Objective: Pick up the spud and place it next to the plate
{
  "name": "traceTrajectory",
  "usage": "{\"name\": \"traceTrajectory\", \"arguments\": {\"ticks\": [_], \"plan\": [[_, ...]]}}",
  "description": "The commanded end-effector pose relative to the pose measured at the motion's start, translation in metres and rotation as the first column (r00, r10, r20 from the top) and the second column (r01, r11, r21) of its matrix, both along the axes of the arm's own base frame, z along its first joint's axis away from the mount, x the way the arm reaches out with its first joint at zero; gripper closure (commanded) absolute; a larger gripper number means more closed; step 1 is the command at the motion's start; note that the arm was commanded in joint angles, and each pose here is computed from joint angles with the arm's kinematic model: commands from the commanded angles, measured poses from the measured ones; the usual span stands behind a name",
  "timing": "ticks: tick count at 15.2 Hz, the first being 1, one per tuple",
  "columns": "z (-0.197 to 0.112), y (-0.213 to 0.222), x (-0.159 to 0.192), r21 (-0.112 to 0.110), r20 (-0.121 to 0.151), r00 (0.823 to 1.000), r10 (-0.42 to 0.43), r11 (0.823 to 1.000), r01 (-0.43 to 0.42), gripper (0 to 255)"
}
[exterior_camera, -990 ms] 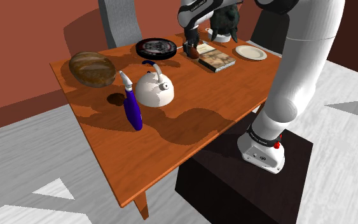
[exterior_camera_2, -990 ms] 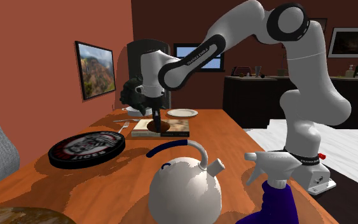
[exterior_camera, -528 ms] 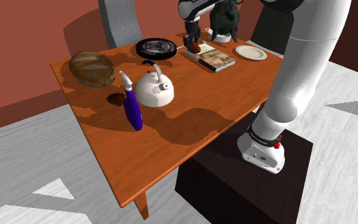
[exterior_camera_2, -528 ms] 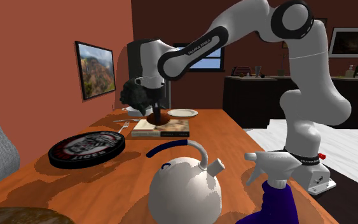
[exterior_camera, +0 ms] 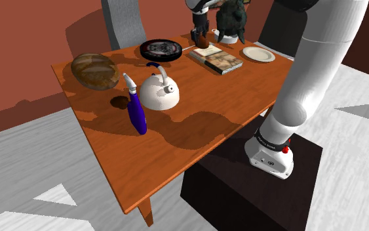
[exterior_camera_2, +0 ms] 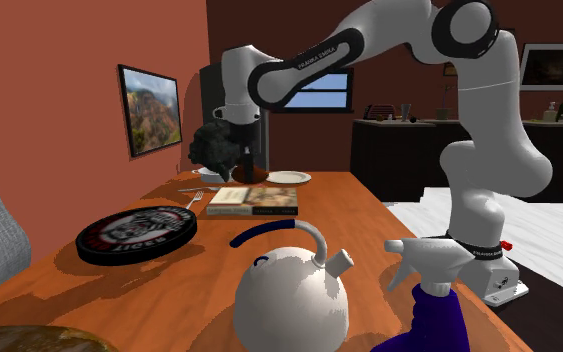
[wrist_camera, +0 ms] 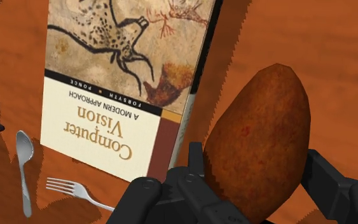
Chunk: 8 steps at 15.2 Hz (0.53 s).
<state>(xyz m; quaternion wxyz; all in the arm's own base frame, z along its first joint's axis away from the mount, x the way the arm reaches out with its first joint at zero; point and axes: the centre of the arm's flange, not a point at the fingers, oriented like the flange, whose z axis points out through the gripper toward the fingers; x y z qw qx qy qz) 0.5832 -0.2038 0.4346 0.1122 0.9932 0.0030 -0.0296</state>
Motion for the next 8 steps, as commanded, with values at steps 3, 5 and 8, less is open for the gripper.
{"name": "traceTrajectory", "arguments": {"ticks": [3, 5, 8], "plan": [[0.002, -0.029, -0.037, 0.0, 0.0, 1.0, 0.0, 1.0, 0.0, 255], [0.002, -0.046, -0.057, 0.0, 0.0, 1.0, 0.0, 1.0, 0.0, 255], [0.002, -0.07, -0.089, 0.0, 0.0, 1.0, 0.0, 1.0, 0.0, 255]]}}
